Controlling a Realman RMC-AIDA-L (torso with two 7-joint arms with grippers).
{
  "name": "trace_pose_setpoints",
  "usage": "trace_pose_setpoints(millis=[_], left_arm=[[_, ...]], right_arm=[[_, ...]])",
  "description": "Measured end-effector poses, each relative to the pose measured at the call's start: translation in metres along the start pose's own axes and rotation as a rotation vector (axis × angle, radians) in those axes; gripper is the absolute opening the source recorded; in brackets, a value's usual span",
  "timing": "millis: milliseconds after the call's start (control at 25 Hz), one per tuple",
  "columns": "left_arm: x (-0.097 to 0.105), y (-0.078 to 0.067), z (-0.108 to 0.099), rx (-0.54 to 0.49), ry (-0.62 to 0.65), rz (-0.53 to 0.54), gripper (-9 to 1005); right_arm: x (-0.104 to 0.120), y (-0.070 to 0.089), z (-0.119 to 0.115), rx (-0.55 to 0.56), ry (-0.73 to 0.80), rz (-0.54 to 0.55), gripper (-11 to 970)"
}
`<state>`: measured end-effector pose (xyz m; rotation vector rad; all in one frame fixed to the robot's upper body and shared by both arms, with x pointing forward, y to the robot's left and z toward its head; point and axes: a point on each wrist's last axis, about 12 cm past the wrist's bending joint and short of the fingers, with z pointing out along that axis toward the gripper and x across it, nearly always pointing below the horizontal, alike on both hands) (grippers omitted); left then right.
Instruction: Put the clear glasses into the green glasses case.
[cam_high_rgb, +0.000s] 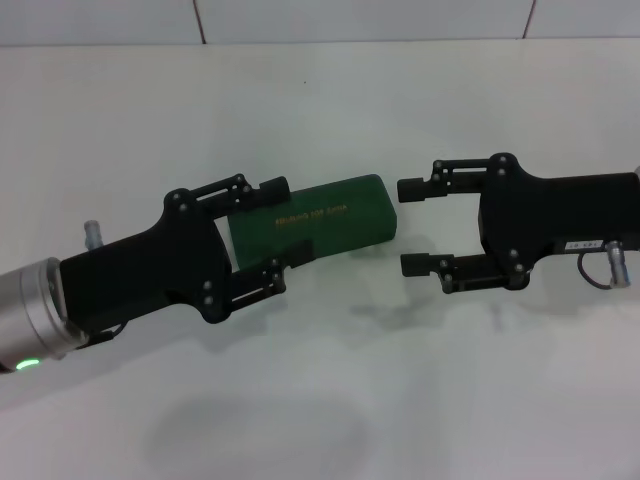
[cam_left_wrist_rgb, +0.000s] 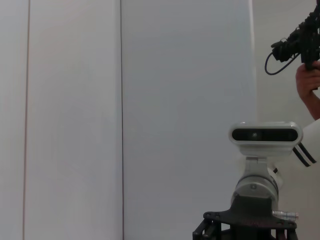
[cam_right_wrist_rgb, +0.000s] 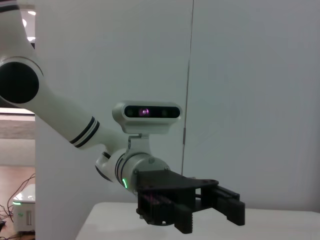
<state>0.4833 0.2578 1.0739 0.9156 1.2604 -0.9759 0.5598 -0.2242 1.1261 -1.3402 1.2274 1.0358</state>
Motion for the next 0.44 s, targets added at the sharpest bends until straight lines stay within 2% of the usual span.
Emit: trace_pose_setpoints(millis=[200, 400, 440], left_arm=[[0.0013, -0.0031, -0.0014, -0.006, -0.006, -0.008, 601], [0.0029, -0.0047, -0.0013, -0.017, -0.012, 0.02, 787], [0.0041, -0.0056, -0.0013, -0.029, -0.017, 0.024, 787]], right_arm=[[0.0028, 0.0017, -0.0002, 0.017, 0.002, 0.03, 689], [0.0062, 0.0013, 0.0044, 0.043, 0.014, 0.051, 689], [0.0064, 0.0016, 0.0045, 0.043, 0.014, 0.051, 689]])
